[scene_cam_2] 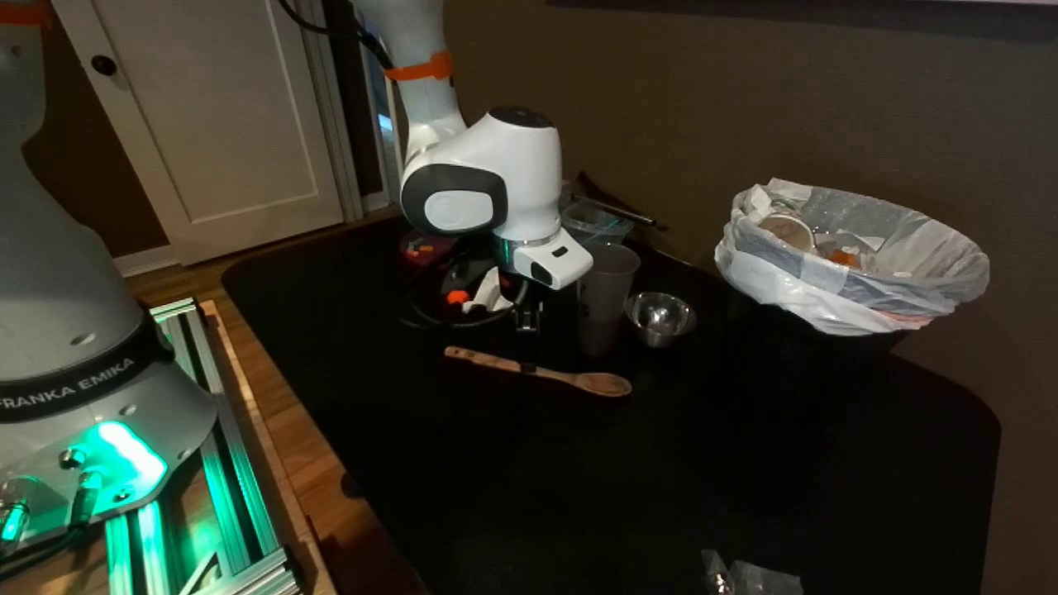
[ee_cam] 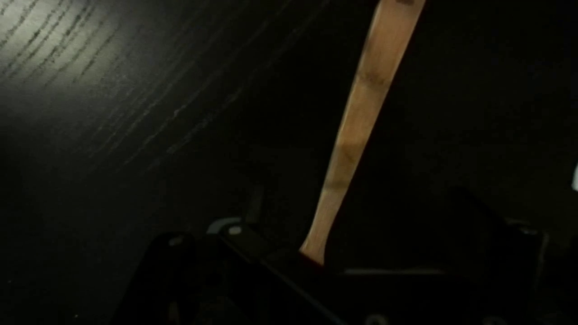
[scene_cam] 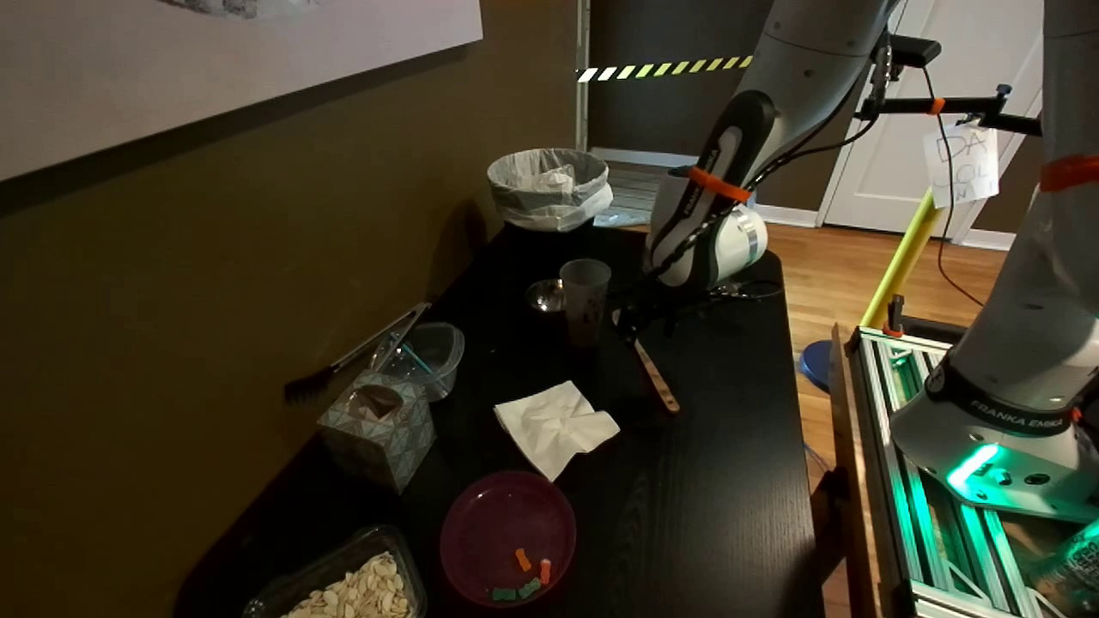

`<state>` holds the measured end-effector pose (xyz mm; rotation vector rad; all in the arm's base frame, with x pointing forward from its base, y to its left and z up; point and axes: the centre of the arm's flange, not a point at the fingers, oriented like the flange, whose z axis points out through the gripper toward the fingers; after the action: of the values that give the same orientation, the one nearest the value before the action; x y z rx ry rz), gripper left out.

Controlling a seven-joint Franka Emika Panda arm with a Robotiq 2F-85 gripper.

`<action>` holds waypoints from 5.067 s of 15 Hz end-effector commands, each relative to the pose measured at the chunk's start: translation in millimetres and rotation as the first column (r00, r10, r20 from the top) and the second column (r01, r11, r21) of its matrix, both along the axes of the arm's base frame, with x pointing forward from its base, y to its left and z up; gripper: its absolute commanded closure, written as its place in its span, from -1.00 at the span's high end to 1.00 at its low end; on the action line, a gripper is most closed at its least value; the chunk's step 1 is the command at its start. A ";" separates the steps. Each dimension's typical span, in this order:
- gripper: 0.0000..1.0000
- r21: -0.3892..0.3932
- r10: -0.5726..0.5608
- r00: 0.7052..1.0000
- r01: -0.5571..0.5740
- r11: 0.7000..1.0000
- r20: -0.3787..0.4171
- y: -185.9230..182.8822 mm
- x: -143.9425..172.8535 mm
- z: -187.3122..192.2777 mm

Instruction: Put the wooden spoon on the cup

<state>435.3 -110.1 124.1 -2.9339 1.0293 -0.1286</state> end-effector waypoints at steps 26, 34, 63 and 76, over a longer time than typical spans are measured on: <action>-0.90 0.008 -0.177 0.984 0.177 0.984 -0.008 0.8 15.5 -29.2; -0.90 -0.011 -0.297 0.955 0.297 0.955 0.009 -14.7 2.1 8.1; -0.90 -0.253 -0.189 0.980 0.197 0.947 0.053 0.1 -17.0 162.4; -0.90 -0.450 0.400 0.913 -0.389 0.804 -0.073 40.3 -6.7 247.0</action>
<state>448.7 -81.6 355.3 -3.4549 0.5444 -0.5144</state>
